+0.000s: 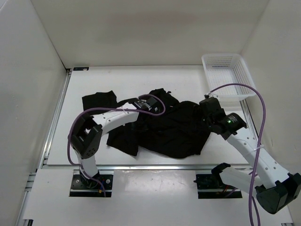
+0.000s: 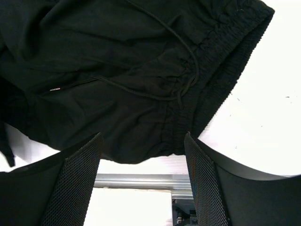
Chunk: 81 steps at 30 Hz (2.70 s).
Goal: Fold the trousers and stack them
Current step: Flatten the trousers out
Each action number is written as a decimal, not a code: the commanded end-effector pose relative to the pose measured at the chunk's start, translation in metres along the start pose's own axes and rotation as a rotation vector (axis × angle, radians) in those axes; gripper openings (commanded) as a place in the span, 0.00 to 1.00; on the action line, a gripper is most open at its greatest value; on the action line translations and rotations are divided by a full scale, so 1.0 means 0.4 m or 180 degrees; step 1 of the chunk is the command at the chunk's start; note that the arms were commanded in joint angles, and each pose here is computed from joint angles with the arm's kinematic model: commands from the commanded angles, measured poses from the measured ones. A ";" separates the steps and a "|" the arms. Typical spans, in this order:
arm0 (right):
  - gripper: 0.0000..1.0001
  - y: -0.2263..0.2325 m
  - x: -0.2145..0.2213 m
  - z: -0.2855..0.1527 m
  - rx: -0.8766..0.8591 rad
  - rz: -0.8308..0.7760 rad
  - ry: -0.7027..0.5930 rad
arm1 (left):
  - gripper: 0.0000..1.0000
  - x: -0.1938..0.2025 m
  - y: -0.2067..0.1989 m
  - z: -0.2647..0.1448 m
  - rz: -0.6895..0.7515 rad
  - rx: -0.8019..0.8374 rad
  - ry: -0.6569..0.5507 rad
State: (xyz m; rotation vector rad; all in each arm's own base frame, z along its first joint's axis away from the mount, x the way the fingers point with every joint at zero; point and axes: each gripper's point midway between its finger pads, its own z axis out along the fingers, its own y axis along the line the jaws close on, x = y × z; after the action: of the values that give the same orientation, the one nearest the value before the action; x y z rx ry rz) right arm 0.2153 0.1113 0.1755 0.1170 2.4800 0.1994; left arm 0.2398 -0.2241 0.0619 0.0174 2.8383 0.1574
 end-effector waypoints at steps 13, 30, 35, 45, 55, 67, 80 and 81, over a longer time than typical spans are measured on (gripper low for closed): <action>0.74 0.007 -0.059 -0.026 -0.0030 -0.0094 -0.0232 | 0.10 -0.248 0.162 -0.252 -0.0295 -0.0232 -0.0880; 1.00 -0.021 -0.019 -0.067 -0.0154 0.0069 -0.0304 | 1.00 -0.800 0.331 -0.402 -0.1053 0.0793 -0.1943; 1.00 -0.012 0.031 -0.054 -0.0283 0.0114 -0.0117 | 1.00 -0.776 0.377 -0.425 -0.1061 0.0692 -0.1963; 0.61 -0.019 -0.002 -0.078 -0.0350 0.0197 -0.0470 | 0.10 -0.632 0.460 -0.319 -0.1186 0.0129 -0.1456; 0.97 0.015 0.163 0.025 -0.0337 0.0947 0.0502 | 1.00 -0.313 0.536 -0.121 -0.1740 0.0477 -0.0734; 0.88 0.020 0.328 0.135 -0.0256 0.1783 0.1085 | 0.94 -0.121 0.525 -0.005 -0.2182 0.0827 -0.0402; 0.68 -0.016 0.329 0.240 0.0040 0.1969 0.0833 | 0.29 -0.234 0.505 0.079 -0.2205 0.0972 -0.0304; 0.62 -0.019 0.324 0.250 0.0098 0.1926 0.0822 | 0.15 -0.256 0.509 0.067 -0.2200 0.0988 -0.0376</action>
State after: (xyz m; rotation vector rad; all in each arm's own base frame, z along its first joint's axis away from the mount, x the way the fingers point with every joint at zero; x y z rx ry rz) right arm 0.1509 0.1360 0.0218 0.9052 2.7127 0.4940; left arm 0.3129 -0.0213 0.0603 -0.8926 2.6593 -0.3643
